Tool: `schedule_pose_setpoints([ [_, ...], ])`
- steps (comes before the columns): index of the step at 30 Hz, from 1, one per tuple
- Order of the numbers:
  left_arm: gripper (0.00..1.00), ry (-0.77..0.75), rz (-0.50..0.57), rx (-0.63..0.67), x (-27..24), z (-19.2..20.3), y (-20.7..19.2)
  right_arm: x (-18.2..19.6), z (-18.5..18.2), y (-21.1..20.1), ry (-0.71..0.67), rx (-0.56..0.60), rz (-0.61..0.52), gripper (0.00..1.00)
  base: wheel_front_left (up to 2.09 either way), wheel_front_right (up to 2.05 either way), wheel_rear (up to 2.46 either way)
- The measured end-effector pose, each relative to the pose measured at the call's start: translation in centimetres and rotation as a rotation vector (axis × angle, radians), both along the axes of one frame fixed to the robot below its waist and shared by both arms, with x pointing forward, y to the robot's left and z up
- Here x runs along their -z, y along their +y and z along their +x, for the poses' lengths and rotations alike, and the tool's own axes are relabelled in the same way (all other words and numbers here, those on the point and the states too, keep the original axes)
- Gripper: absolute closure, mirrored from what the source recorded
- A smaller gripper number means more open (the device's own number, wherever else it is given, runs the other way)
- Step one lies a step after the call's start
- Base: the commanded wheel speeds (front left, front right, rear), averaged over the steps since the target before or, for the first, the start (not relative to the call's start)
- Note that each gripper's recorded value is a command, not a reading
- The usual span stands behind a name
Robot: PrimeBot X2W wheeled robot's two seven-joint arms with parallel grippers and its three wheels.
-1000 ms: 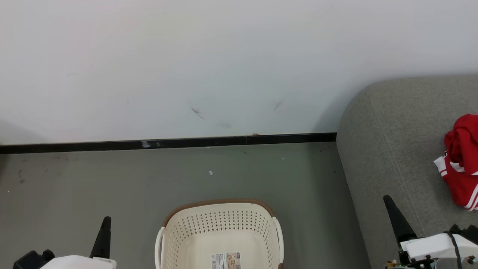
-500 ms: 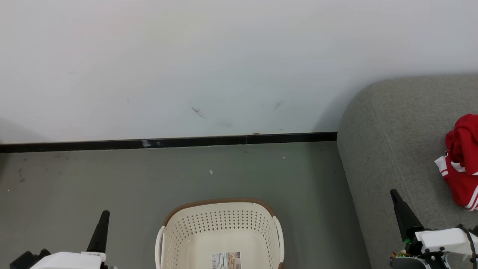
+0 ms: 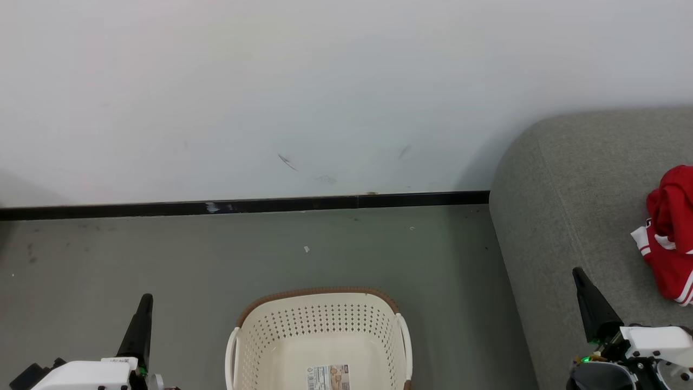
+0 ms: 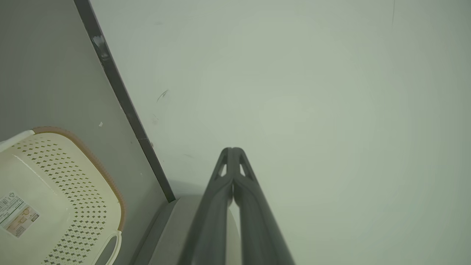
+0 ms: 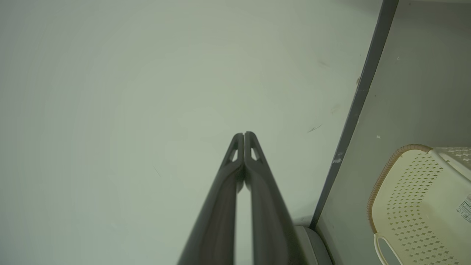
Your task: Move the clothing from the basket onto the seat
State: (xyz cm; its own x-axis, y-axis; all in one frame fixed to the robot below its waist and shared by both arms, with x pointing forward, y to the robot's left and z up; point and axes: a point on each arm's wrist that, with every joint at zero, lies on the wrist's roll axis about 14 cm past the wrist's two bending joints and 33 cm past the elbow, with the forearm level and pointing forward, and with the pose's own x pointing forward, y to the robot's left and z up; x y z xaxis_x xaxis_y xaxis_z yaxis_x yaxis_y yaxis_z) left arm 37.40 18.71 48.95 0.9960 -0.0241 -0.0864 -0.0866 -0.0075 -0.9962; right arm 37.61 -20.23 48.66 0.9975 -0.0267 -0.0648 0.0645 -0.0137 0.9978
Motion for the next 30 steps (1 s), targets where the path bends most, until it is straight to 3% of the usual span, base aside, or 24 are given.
schedule_pose_setpoints([
  [30, 1.00, 0.004, -0.002, -0.002, 0.30, -0.01, 0.01, -0.14, 0.24, -0.03, -0.003, 0.000, -0.001, 1.00, 0.00, 0.00, 0.00],
])
